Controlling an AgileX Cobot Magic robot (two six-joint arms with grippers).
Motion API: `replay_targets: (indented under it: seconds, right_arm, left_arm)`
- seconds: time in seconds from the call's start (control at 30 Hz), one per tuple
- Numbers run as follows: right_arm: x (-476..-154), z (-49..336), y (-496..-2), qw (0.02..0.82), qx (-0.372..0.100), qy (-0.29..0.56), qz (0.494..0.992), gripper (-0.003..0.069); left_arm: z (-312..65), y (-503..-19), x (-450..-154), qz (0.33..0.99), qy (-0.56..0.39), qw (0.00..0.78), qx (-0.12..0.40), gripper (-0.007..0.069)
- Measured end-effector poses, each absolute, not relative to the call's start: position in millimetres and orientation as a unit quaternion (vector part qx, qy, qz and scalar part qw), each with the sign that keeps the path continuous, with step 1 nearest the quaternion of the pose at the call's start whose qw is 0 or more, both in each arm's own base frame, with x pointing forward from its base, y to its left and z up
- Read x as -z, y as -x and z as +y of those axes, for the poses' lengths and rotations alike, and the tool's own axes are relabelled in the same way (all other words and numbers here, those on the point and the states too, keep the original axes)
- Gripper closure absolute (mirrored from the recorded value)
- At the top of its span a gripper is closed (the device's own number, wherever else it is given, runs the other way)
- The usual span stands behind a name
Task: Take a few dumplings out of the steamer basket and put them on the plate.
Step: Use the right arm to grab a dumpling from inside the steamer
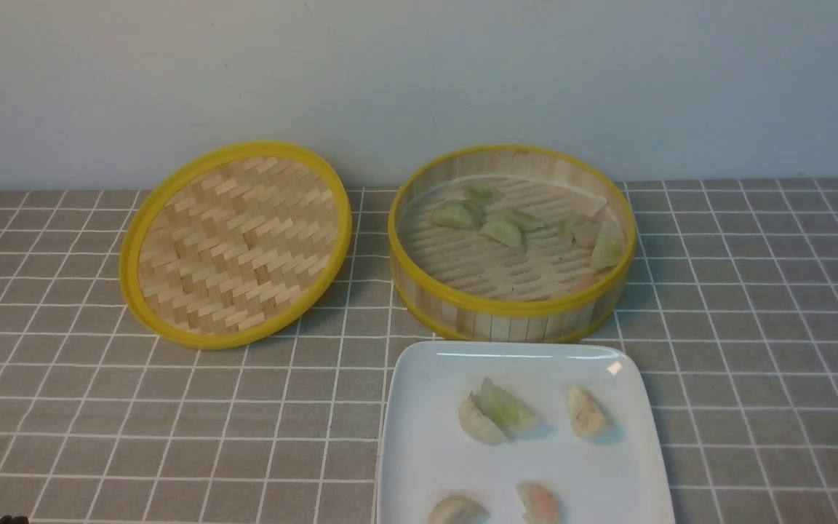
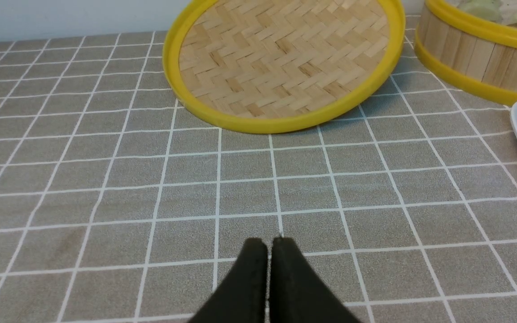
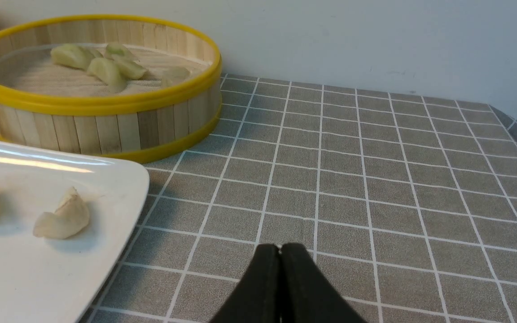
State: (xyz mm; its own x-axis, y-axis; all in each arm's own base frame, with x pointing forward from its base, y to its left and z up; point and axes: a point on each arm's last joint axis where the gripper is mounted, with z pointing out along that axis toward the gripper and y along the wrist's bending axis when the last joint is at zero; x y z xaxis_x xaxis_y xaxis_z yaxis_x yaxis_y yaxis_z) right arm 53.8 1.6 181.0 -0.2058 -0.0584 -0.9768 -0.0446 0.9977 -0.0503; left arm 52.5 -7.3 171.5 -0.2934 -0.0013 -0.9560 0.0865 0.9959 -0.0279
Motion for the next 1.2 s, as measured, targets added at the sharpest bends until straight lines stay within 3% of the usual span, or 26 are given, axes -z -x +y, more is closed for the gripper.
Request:
replay_targets:
  seconds: [0.17,0.3,0.43,0.7,0.8,0.87,0.93,0.97,1.1,1.2]
  right_arm:
    - [-181.0,1.6,-53.8,0.629,0.005,0.033,0.776,0.0673]
    - [-181.0,1.6,-53.8,0.629,0.005,0.033,0.776,0.0673]
    - [-181.0,1.6,-53.8,0.629,0.005,0.033,0.776,0.0673]
    - [-181.6,1.8,-54.0,0.633,0.002,0.030,0.774,0.0673]
    - [-186.2,3.7,-55.5,0.660,-0.051,-0.015,0.750,0.0673]
    - [-199.6,3.5,-56.1,0.699,-0.149,-0.108,0.691,0.0673]
    - [-204.0,2.4,-56.0,0.707,-0.186,-0.146,0.666,0.0673]
    - [-211.0,-1.0,-55.3,0.717,-0.245,-0.208,0.619,0.0673]
    - [-217.8,-7.9,-53.8,0.717,-0.311,-0.289,0.552,0.0673]
    - [-219.3,-11.2,-53.1,0.714,-0.332,-0.321,0.527,0.0673]
  left_arm:
    - [-7.2,-53.1,-173.6,0.796,-0.029,0.603,0.035,0.0630]
    - [-7.9,-54.4,-179.2,0.777,0.008,0.625,0.070,0.0630]
    - [-10.0,-55.0,-183.9,0.757,0.071,0.635,0.139,0.0630]
    - [-8.7,-56.0,-191.1,0.724,0.120,0.655,0.182,0.0630]
    - [-3.9,-56.6,-201.1,0.672,0.176,0.685,0.219,0.0630]
    - [5.0,-55.5,-212.9,0.607,0.222,0.727,0.230,0.0630]
    - [7.6,-54.8,-216.0,0.590,0.232,0.739,0.230,0.0630]
    - [8.3,-54.1,-219.5,0.581,0.236,0.743,0.233,0.0630]
    - [2.7,-49.1,-243.9,0.589,0.195,0.749,0.234,0.0630]
    - [-2.7,-41.8,-269.7,0.600,0.143,0.757,0.217,0.0630]
